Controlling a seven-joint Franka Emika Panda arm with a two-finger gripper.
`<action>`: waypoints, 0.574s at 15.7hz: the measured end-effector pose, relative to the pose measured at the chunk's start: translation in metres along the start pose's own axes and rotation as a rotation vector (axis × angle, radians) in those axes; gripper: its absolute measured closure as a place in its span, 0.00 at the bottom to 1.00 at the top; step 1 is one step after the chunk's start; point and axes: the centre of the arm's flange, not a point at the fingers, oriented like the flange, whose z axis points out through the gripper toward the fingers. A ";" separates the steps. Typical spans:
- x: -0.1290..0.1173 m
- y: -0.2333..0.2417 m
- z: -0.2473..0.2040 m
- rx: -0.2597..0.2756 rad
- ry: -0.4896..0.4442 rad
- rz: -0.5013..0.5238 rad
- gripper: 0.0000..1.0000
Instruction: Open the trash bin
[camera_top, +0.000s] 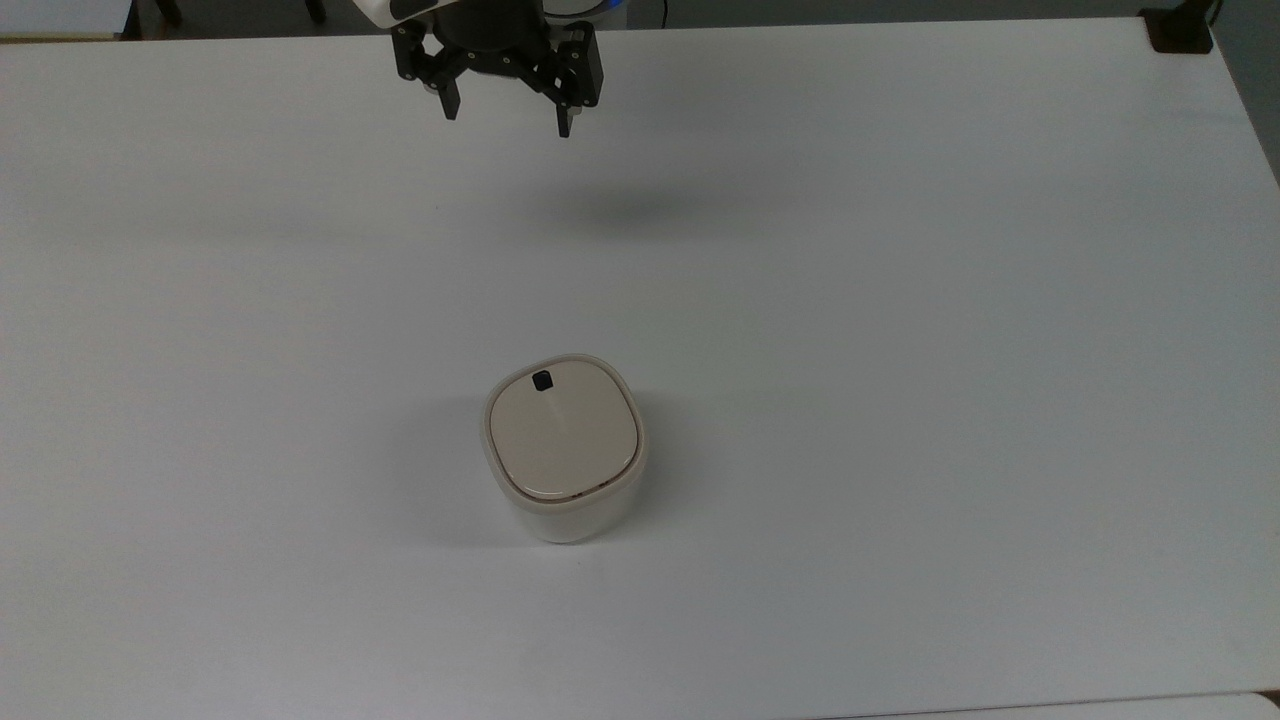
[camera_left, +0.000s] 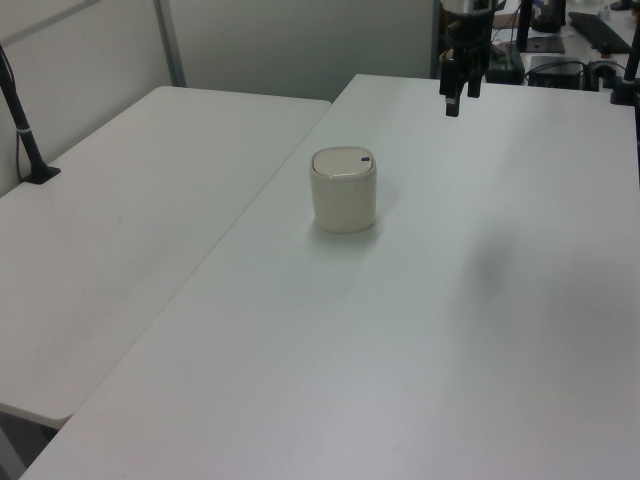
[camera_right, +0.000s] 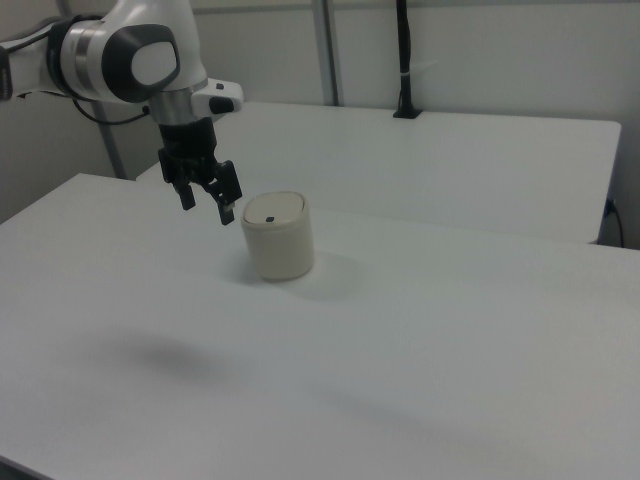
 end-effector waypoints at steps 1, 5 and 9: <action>0.001 0.001 0.002 -0.013 -0.001 -0.002 0.00; 0.002 0.003 0.004 -0.039 0.000 -0.007 0.00; 0.002 0.003 0.004 -0.042 -0.001 -0.007 0.00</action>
